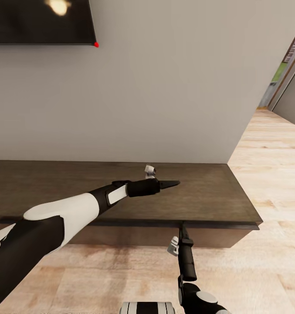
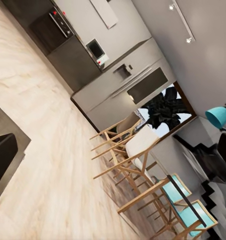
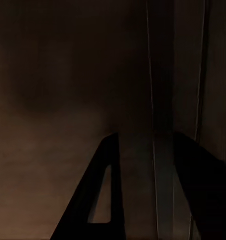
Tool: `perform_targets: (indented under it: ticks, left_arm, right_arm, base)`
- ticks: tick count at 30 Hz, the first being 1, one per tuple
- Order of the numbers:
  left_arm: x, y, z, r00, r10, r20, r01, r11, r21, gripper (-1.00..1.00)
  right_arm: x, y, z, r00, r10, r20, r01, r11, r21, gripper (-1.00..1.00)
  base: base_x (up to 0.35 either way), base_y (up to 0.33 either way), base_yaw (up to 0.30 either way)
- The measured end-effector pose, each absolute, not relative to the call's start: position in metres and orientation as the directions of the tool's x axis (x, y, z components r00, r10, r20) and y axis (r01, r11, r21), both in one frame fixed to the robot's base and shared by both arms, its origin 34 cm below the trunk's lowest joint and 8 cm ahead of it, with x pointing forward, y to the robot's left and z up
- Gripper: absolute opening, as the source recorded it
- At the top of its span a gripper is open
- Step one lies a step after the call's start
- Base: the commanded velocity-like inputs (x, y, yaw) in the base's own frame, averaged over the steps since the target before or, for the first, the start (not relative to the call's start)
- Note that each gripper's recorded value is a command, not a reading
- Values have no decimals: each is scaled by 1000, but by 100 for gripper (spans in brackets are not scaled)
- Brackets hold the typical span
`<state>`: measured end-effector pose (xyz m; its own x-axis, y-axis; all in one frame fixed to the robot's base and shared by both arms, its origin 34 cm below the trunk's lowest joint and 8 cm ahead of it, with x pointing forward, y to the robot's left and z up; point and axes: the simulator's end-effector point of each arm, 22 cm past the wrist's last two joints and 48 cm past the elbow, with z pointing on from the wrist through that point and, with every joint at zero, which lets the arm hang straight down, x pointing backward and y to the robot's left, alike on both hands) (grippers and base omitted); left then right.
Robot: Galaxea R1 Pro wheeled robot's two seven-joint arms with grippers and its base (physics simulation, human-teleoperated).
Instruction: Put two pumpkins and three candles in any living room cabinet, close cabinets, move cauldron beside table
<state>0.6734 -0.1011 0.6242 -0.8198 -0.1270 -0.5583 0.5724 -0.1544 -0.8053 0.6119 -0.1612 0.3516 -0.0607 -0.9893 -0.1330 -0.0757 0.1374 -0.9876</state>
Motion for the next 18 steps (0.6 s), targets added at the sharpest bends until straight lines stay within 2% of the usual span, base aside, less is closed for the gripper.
perform_targets:
  ticks: [18]
  left_arm:
    - [673,-101,624,-819,-127,-559,573,-154,-805,100]
  right_arm:
    - [616,-161,366,-61,-989,-135,-26,137,-990,-100]
  base:
    - [-1,0,0]
